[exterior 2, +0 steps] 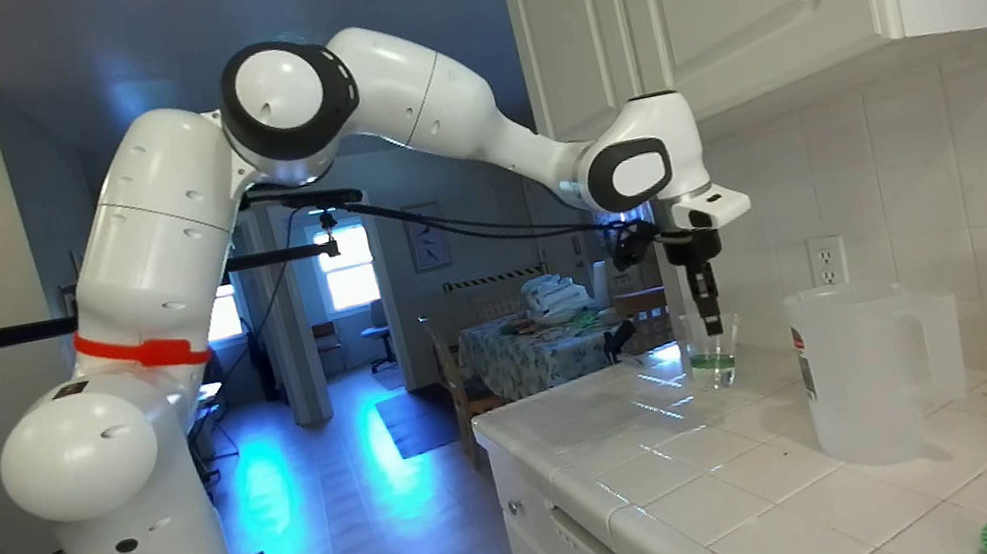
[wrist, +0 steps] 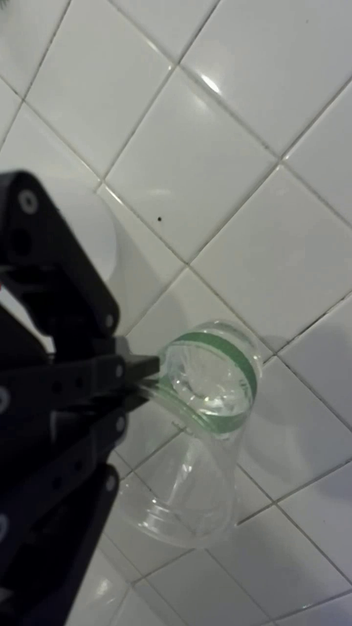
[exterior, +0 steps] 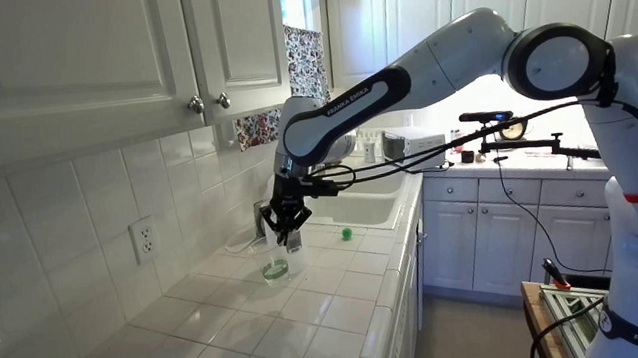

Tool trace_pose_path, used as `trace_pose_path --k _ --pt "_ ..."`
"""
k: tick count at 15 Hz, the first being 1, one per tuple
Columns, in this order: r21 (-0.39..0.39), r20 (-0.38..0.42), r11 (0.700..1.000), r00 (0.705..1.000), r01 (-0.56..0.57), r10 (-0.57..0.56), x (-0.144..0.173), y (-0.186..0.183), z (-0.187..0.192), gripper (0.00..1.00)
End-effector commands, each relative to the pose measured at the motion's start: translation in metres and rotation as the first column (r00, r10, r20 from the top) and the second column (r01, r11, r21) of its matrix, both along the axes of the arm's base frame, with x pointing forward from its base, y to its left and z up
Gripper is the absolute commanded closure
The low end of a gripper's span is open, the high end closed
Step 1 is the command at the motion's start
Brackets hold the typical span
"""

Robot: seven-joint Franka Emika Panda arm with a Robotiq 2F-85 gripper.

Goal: Pour the contents from the cup into the jar

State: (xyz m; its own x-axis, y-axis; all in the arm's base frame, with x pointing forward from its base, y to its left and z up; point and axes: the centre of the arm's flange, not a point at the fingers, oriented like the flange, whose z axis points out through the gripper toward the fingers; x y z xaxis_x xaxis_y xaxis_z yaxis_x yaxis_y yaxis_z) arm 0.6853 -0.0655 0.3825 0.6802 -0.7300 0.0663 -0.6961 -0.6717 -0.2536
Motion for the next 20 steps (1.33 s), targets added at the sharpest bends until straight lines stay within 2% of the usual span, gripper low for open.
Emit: trace_pose_path --k 1,9,20 --pt "-0.006 0.000 1.000 1.000 0.015 -0.015 -0.041 -0.004 0.013 0.98" --pt "-0.028 0.043 0.996 0.995 0.086 -0.085 -0.081 -0.030 0.030 0.98" --pt "-0.004 0.028 0.979 0.979 0.204 -0.204 -0.131 -0.085 0.058 0.98"
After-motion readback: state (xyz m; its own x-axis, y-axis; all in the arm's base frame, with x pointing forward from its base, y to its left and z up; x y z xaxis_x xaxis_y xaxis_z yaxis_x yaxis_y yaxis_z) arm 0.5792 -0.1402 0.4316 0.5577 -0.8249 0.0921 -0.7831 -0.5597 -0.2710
